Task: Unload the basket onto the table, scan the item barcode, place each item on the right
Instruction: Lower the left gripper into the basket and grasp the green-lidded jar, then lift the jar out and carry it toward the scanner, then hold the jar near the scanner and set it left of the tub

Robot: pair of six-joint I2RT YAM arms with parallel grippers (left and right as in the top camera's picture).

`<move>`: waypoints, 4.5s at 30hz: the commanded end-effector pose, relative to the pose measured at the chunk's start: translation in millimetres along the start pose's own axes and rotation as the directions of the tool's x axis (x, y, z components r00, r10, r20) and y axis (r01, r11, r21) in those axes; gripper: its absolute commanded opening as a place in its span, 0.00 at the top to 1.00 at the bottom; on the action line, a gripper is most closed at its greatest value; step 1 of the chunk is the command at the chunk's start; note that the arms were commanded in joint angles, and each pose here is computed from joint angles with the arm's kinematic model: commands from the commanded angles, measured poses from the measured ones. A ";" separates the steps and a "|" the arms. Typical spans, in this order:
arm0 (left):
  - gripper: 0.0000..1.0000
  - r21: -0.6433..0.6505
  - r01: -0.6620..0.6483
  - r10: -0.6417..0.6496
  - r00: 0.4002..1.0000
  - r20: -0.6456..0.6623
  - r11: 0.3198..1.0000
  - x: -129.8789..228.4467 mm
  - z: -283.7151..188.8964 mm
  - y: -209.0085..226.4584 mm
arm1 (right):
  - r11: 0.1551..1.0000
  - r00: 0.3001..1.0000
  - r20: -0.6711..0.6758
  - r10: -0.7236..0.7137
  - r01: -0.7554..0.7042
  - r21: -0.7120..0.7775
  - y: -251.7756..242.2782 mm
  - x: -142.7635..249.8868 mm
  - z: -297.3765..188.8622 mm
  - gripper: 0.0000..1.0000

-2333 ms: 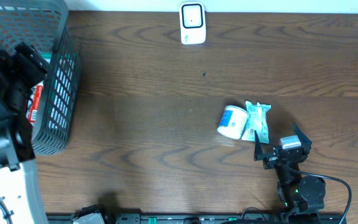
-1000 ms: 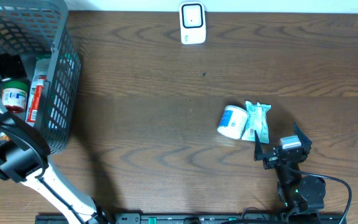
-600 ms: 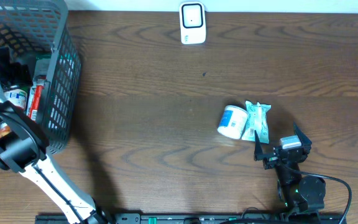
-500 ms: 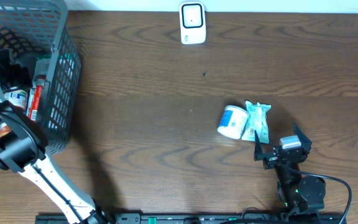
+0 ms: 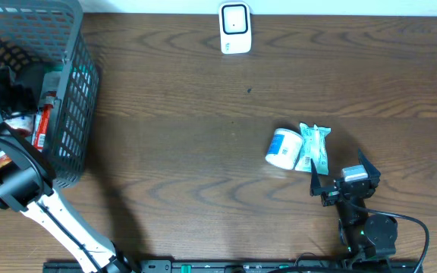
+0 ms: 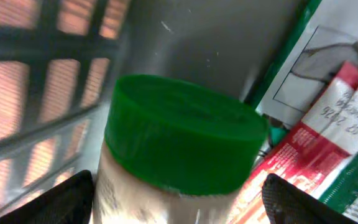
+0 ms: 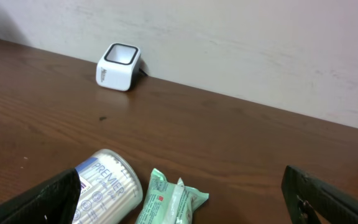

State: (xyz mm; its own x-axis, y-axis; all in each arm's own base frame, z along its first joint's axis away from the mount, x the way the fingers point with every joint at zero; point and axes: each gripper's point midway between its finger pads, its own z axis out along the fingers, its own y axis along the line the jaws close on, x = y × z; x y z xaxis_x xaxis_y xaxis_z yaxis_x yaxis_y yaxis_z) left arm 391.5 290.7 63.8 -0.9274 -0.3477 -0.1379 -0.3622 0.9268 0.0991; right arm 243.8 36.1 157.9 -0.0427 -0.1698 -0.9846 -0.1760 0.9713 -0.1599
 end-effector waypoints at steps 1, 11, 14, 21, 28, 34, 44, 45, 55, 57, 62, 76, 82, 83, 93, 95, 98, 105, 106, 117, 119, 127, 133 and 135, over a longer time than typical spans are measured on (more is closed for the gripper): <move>0.18 0.014 -0.017 0.018 0.998 -0.057 1.000 13.7 20.0 -3.3 | 1.000 1.000 0.001 0.000 0.000 -0.007 1.7 0.2 -0.2 0.01; 0.43 0.008 -0.016 0.016 0.999 -0.036 1.000 9.1 22.8 -2.2 | 1.000 1.000 0.001 0.000 0.000 -0.007 1.7 0.2 -0.2 0.01; 0.45 0.001 -0.011 0.011 1.000 -0.012 1.000 2.2 16.1 -0.2 | 1.000 1.000 0.001 0.000 0.000 -0.007 1.7 0.2 -0.2 0.01; 0.45 -0.040 0.031 -0.024 0.986 0.163 0.999 -29.2 -47.1 10.4 | 1.000 1.000 0.001 0.000 0.000 -0.007 1.7 0.2 -0.2 0.01; 0.47 -0.042 0.209 -0.154 0.828 0.539 0.977 -57.7 -196.0 27.1 | 1.000 1.000 0.001 0.000 0.000 -0.007 1.7 0.2 -0.2 0.01; 0.47 0.114 0.292 -0.265 0.552 0.791 0.950 -31.2 -352.0 5.8 | 1.000 1.000 0.001 0.000 0.000 -0.007 1.7 0.2 -0.2 0.01; 0.47 0.375 -0.179 -0.127 0.740 0.661 0.910 84.4 -396.1 -202.3 | 1.000 1.000 0.001 0.000 0.000 -0.007 1.7 0.2 -0.2 0.01; 0.47 0.379 -0.218 -0.070 0.783 0.618 0.899 97.2 -383.5 -222.8 | 1.000 1.000 0.001 0.000 0.000 -0.007 1.7 0.2 -0.2 0.01; 0.47 0.359 -0.485 0.435 0.874 0.216 0.797 197.6 -228.5 -390.5 | 1.000 1.000 0.001 0.000 0.000 -0.007 1.7 0.2 -0.2 0.01; 0.47 0.353 -0.488 0.466 0.872 0.151 0.798 211.3 -198.4 -411.0 | 1.000 1.000 0.001 0.000 0.000 -0.007 1.7 0.2 -0.2 0.01; 0.44 0.334 -0.531 0.546 0.836 0.056 0.779 242.9 -136.6 -458.2 | 1.000 1.000 0.001 0.000 0.000 -0.007 1.7 0.2 -0.2 0.01; 0.48 0.324 -0.494 0.538 0.841 -0.054 0.806 274.2 -58.2 -509.7 | 1.000 1.000 0.001 0.000 0.000 -0.007 1.7 0.2 -0.2 0.01; 0.47 0.417 -0.454 0.536 0.838 -0.099 0.787 288.3 -65.3 -520.3 | 1.000 1.000 0.001 0.000 0.000 -0.007 1.7 0.2 -0.2 0.01; 0.45 0.415 -0.454 0.537 0.838 -0.103 0.788 288.7 -65.2 -519.5 | 1.000 1.000 0.001 0.000 0.000 -0.007 1.7 0.2 -0.2 0.01; 0.27 0.414 -0.453 0.536 0.838 -0.106 0.790 288.7 -65.1 -518.6 | 1.000 1.000 0.001 0.000 0.000 -0.007 1.7 0.2 -0.2 0.01; 0.26 0.414 -0.453 0.536 0.838 -0.106 0.790 288.7 -65.1 -518.6 | 1.000 1.000 0.001 0.000 0.000 -0.007 1.7 0.2 -0.2 0.01; 0.25 0.414 -0.454 0.536 0.838 -0.104 0.789 288.5 -65.2 -518.9 | 1.000 1.000 0.001 0.000 0.000 -0.007 1.7 0.2 -0.2 0.01; 0.24 0.432 -0.458 0.533 0.844 -0.063 0.777 277.7 -78.2 -524.2 | 1.000 1.000 0.001 0.000 0.000 -0.007 1.7 0.2 -0.2 0.01; 0.24 0.437 -0.458 0.531 0.846 -0.054 0.774 275.6 -81.5 -525.0 | 1.000 1.000 0.001 0.000 0.000 -0.007 1.7 0.2 -0.2 0.01; 0.19 0.465 -0.445 0.488 0.872 0.033 0.765 250.2 -117.4 -516.8 | 1.000 1.000 0.001 0.000 0.000 -0.007 1.7 0.2 -0.2 0.01; 0.20 0.473 -0.444 0.475 0.878 0.060 0.761 240.0 -126.8 -511.3 | 1.000 1.000 0.001 0.000 0.000 -0.007 1.7 0.2 -0.2 0.01; 0.87 0.303 -0.426 0.435 0.900 0.040 0.853 213.2 -110.9 -457.6 | 1.000 1.000 0.001 0.000 0.000 -0.007 1.7 0.2 -0.2 0.01; 0.91 0.271 -0.445 0.463 0.887 0.000 0.853 234.7 -71.0 -449.6 | 1.000 1.000 0.001 0.000 0.000 -0.007 1.7 0.2 -0.2 0.01; 0.91 0.274 -0.453 0.469 0.883 0.007 0.848 240.6 -58.3 -451.5 | 1.000 1.000 0.001 0.000 0.000 -0.007 1.7 0.2 -0.2 0.01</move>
State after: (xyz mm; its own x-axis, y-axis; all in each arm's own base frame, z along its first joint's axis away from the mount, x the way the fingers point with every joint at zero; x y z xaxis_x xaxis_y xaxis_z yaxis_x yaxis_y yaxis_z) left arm 338.6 -224.4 63.7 -0.9910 0.0934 -0.0959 0.1080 0.9811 -0.1605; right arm 243.8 36.1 157.9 -0.0427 -0.1698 -0.9846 -0.1760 0.9713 -0.1599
